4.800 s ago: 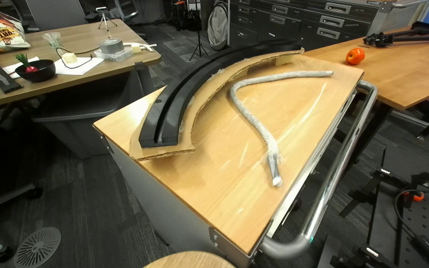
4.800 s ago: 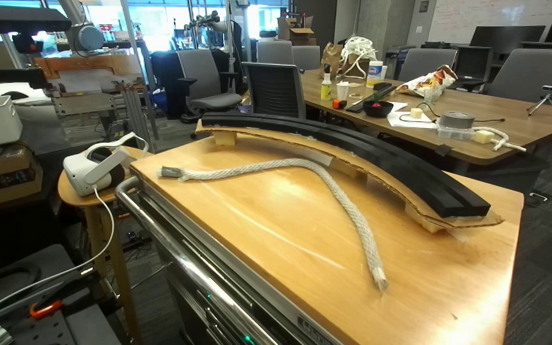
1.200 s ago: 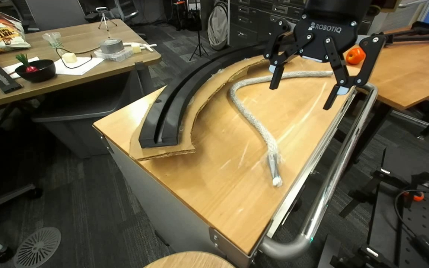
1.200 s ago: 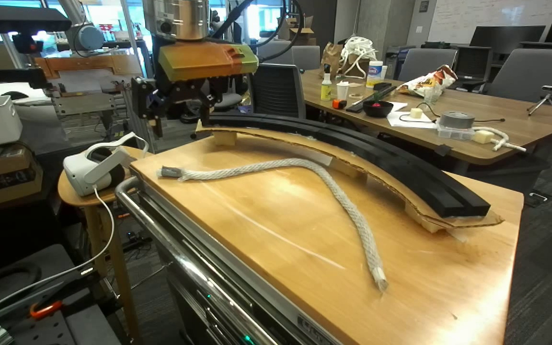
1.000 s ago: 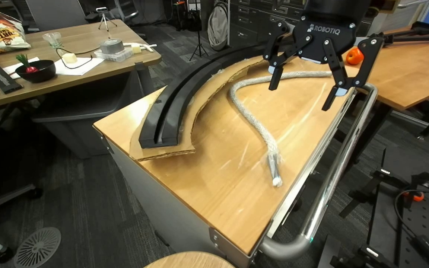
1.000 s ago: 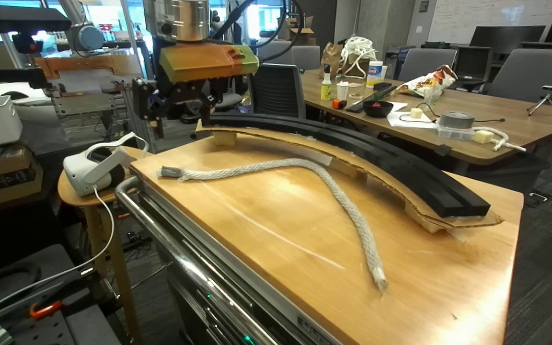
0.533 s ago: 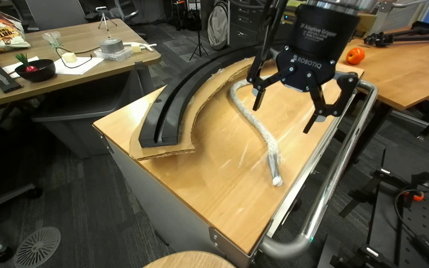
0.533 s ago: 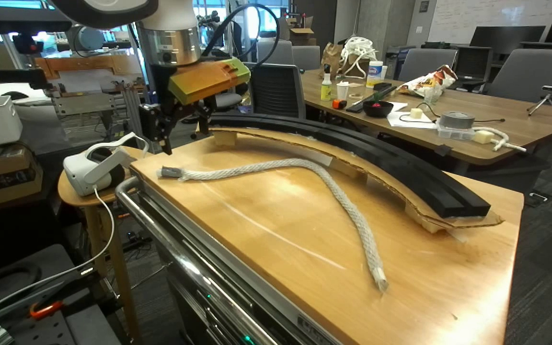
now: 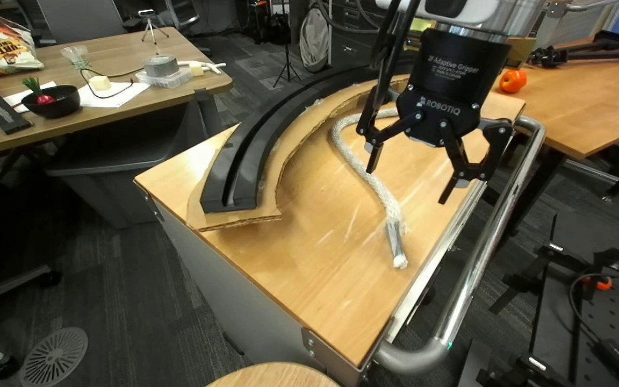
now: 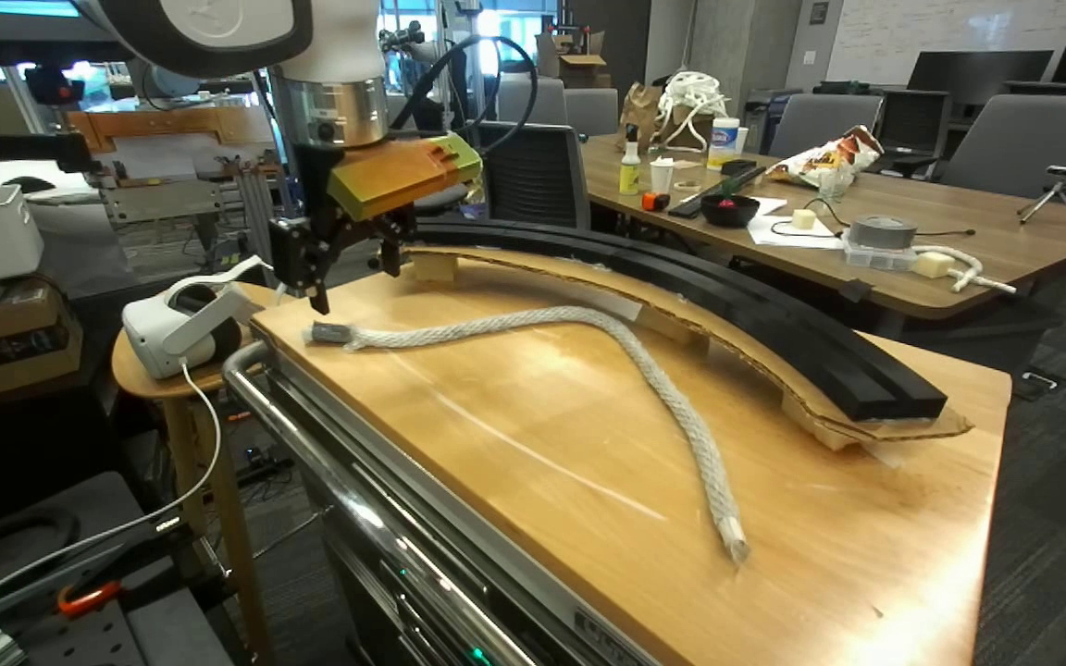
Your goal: Place the white rope on the curved black board
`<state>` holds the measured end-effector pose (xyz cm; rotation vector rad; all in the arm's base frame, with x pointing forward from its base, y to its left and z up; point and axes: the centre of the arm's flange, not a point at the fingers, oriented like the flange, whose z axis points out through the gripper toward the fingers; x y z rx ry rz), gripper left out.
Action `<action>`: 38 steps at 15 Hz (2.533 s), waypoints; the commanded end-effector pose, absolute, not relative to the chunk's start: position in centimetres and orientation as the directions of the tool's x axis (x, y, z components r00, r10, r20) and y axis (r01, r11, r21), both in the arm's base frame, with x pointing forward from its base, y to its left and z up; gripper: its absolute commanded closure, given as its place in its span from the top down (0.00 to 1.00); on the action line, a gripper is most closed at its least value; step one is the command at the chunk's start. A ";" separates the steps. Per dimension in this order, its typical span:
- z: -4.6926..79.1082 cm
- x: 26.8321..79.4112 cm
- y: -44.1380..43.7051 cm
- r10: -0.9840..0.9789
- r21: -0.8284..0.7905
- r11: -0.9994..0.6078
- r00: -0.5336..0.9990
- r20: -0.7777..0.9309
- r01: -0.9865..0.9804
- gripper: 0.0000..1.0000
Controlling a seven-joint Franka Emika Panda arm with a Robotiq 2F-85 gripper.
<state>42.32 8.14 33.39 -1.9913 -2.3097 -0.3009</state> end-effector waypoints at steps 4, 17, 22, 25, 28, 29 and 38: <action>31.1 43.2 10.0 0.986 0.103 0.073 -0.088 0.143 0.992 1.00; 28.1 43.9 10.9 0.994 0.028 0.004 -0.007 0.111 1.000 0.26; 28.6 44.3 10.5 0.991 0.025 -0.005 0.002 0.131 1.000 0.04; 29.5 44.5 10.4 0.991 0.046 -0.009 0.003 0.133 0.999 0.11; 31.1 44.9 10.2 0.991 0.089 -0.012 0.000 0.130 0.996 0.12; 31.7 45.0 10.1 0.992 0.108 -0.020 0.006 0.129 0.994 0.12; 41.1 46.7 11.0 0.995 0.406 0.043 -0.076 0.067 0.913 0.12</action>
